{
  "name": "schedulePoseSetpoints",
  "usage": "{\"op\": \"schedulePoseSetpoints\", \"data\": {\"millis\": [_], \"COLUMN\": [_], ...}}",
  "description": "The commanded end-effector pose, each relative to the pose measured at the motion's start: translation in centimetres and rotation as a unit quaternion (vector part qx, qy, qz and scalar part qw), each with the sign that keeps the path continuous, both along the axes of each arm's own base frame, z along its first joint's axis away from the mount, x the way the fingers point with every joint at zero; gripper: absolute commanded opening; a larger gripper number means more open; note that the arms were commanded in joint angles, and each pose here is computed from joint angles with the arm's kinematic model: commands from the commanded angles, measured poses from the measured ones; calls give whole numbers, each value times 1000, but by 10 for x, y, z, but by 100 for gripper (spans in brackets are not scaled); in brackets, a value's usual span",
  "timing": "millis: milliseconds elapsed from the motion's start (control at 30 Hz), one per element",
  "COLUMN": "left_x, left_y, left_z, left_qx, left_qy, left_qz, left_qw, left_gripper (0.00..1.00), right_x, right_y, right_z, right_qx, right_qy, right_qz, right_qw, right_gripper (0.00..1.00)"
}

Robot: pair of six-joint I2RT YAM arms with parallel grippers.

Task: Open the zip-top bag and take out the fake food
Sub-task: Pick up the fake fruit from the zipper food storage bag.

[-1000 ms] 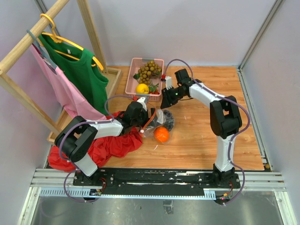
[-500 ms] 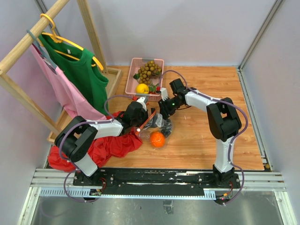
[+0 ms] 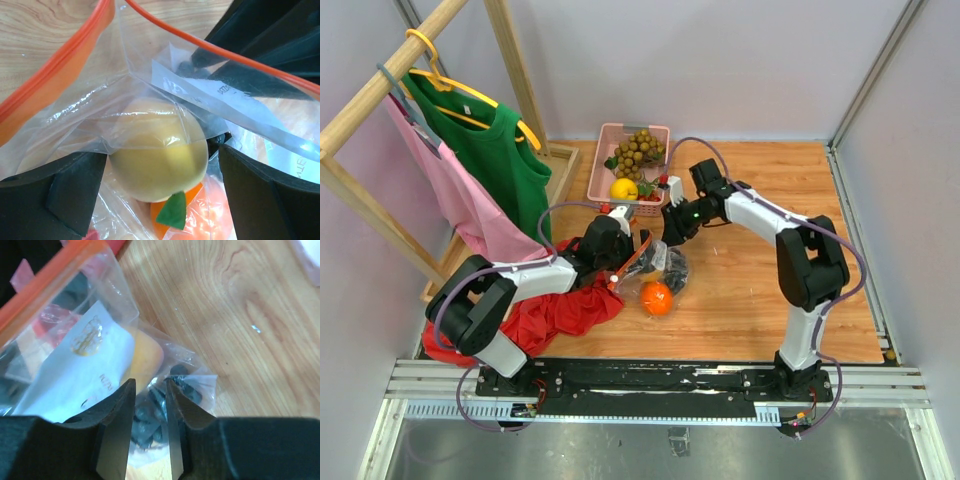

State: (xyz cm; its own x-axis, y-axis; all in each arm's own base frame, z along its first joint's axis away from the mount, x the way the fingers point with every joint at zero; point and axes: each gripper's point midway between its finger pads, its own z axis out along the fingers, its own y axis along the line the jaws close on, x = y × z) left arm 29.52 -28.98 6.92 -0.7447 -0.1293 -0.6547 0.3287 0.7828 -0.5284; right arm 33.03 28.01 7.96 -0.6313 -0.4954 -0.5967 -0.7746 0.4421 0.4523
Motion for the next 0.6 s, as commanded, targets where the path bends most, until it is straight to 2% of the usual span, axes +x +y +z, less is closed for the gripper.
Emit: {"op": "schedulePoseSetpoints", "data": {"millis": [0,133,233,400,567], "left_x": [-4,-8,-11,-14,-17], "left_y": [2,2,3,5,3], "left_z": [9,9,7,2,4], "left_qx": [-5,-7,-2,1,-11], "left_qy": [-2,4,9,21,21], "left_qz": [-10,-17,-20,-20,-24], "left_qw": [1000,1000,1000,1000,999], "left_gripper": [96,96,96,96,95], "right_x": [4,-2,-2,10,12], "right_y": [-15,-22,-24,-23,-12], "right_z": [43,52,44,19,0], "right_qx": [35,50,42,0,-25], "right_qy": [-54,-85,-85,-52,-25], "right_qz": [6,21,10,-21,-18], "right_qw": [998,995,995,998,999], "right_gripper": [34,44,46,38,31]}}
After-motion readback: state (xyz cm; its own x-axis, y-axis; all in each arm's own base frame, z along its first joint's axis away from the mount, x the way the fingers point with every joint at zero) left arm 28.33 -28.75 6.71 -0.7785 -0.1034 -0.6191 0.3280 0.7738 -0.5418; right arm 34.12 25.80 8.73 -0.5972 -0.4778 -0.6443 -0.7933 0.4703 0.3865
